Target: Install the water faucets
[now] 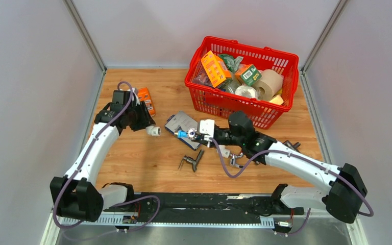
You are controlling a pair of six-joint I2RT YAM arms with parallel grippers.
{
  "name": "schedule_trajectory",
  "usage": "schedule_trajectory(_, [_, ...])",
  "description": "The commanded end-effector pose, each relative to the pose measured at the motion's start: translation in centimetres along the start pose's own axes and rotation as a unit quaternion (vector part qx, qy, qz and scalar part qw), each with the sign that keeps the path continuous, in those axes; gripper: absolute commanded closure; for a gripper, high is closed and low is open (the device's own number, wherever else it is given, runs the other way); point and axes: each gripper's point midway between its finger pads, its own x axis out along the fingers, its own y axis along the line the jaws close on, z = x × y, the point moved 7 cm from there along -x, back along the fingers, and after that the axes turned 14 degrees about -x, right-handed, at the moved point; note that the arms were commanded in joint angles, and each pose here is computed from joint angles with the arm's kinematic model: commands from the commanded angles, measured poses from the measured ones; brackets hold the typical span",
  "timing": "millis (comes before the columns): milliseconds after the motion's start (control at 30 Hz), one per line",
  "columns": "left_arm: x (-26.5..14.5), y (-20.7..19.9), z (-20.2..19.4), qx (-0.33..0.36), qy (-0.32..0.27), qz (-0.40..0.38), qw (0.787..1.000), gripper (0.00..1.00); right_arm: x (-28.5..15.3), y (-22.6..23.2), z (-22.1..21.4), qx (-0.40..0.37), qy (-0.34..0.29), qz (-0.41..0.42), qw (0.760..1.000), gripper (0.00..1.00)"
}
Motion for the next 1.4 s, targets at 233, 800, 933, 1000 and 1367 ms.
schedule_trajectory(233, [-4.9,-3.1,0.7,0.012,0.015,-0.033,0.999,1.00,3.8,-4.2,0.6,-0.286,0.061,-0.020,0.956,1.00])
schedule_trajectory(800, [-7.4,-5.4,1.2,0.050,0.087,-0.031,0.994,1.00,5.9,-4.9,3.2,-0.460,0.077,-0.119,0.876,1.00])
schedule_trajectory(933, [-7.9,-5.8,1.6,0.060,0.094,-0.029,0.993,1.00,6.1,-4.8,3.2,-0.471,0.082,-0.119,0.870,1.00])
schedule_trajectory(1000, [-8.1,-5.9,1.7,0.067,0.098,-0.029,0.993,1.00,6.2,-4.7,3.0,-0.480,0.089,-0.119,0.865,1.00])
schedule_trajectory(1367, [-8.7,-6.9,2.3,0.079,0.098,-0.036,0.991,1.00,6.7,-3.8,3.2,-0.491,0.085,-0.120,0.859,1.00])
